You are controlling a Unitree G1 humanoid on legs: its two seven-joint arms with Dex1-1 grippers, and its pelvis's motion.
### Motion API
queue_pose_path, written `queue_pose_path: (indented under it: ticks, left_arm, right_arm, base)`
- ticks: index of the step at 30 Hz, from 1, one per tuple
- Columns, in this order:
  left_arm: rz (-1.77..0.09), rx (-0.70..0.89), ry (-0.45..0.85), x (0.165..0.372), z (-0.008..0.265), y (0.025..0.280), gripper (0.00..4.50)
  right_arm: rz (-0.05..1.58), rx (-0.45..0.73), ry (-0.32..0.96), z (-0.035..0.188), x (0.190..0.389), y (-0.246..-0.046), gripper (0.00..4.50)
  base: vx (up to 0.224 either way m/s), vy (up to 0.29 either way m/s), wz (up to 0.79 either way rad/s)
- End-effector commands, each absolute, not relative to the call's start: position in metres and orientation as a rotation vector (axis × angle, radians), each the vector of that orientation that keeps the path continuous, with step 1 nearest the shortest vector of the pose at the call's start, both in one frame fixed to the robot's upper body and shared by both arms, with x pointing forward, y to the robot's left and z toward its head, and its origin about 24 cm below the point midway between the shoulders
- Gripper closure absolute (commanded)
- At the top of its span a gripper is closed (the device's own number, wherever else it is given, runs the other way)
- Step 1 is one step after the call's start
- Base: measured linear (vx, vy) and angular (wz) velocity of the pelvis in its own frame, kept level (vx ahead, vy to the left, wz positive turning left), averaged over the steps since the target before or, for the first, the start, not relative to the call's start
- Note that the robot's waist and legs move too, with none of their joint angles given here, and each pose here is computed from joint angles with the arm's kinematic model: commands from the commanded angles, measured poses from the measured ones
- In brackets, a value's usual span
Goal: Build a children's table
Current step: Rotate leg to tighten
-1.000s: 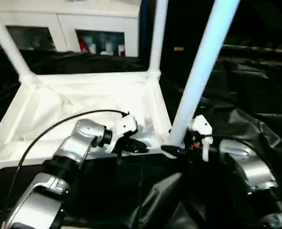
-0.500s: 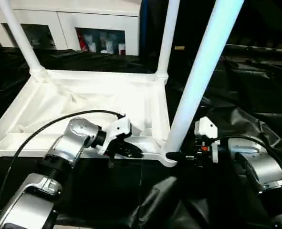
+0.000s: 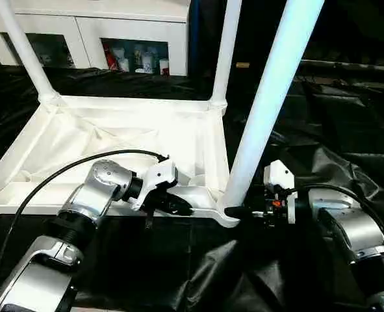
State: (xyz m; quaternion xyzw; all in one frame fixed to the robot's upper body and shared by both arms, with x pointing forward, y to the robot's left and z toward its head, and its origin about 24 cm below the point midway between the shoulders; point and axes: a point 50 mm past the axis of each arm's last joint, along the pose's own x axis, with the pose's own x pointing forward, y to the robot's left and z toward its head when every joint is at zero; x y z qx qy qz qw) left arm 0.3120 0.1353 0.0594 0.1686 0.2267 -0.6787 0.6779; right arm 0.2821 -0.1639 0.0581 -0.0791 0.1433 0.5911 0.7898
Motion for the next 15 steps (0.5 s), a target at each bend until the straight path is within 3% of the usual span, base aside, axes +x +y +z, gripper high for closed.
queue_pose_path:
  ticks: [1, 12, 15]
  left_arm:
    - [-1.538, 0.382, 0.608, 0.305, 0.045, 0.141, 4.50]
    - [-1.534, 0.371, 0.613, 0.302, 0.043, 0.142, 4.50]
    - [-1.465, 0.367, 0.598, 0.305, 0.040, 0.139, 4.50]
  right_arm:
    - [1.274, -0.168, 0.315, 0.058, 0.285, -0.162, 2.16]
    - [1.284, -0.137, 0.327, 0.054, 0.283, -0.159, 2.43]
    - [1.182, -0.082, 0.325, 0.045, 0.284, -0.155, 2.43]
  base:
    - [0.000, 0.000, 0.00]
    - [0.000, 0.000, 0.00]
    - [0.000, 0.000, 0.00]
